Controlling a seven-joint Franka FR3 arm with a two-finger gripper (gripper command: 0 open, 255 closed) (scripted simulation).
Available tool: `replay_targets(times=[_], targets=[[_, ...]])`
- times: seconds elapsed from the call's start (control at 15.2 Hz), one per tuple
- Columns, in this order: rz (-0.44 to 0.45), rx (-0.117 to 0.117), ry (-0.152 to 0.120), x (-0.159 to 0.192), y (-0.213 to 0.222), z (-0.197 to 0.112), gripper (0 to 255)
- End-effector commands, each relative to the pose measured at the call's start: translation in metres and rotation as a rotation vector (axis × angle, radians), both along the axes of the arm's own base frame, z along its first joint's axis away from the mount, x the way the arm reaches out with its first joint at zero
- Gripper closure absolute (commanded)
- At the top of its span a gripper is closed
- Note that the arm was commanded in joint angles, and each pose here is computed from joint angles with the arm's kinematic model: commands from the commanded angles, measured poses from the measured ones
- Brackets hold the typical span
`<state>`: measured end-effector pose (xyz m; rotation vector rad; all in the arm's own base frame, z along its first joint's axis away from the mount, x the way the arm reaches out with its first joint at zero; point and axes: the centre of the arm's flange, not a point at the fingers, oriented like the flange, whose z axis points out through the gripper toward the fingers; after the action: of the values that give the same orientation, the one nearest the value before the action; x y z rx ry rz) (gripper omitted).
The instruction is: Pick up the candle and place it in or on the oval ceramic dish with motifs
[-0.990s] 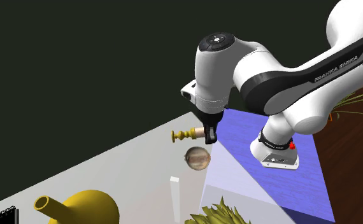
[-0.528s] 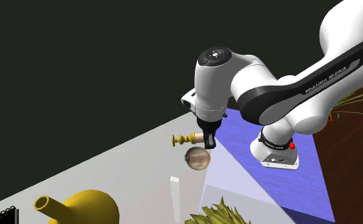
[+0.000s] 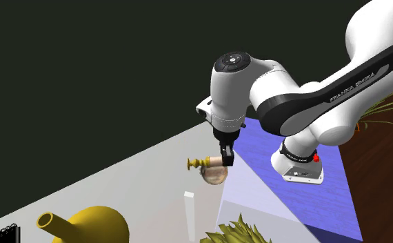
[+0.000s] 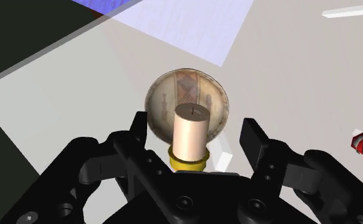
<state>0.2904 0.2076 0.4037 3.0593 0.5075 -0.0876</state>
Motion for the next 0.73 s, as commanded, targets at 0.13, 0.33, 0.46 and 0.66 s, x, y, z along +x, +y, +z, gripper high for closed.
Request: replay_targets(times=[0.13,0.33,0.46,0.66], targets=[[0.0,0.0,0.0,0.0,0.0,0.0,0],[0.0,0.0,0.0,0.001,0.001,0.026,0],[0.0,0.0,0.0,0.002,0.002,0.05,0],[0.0,0.0,0.0,0.002,0.002,0.05,0]])
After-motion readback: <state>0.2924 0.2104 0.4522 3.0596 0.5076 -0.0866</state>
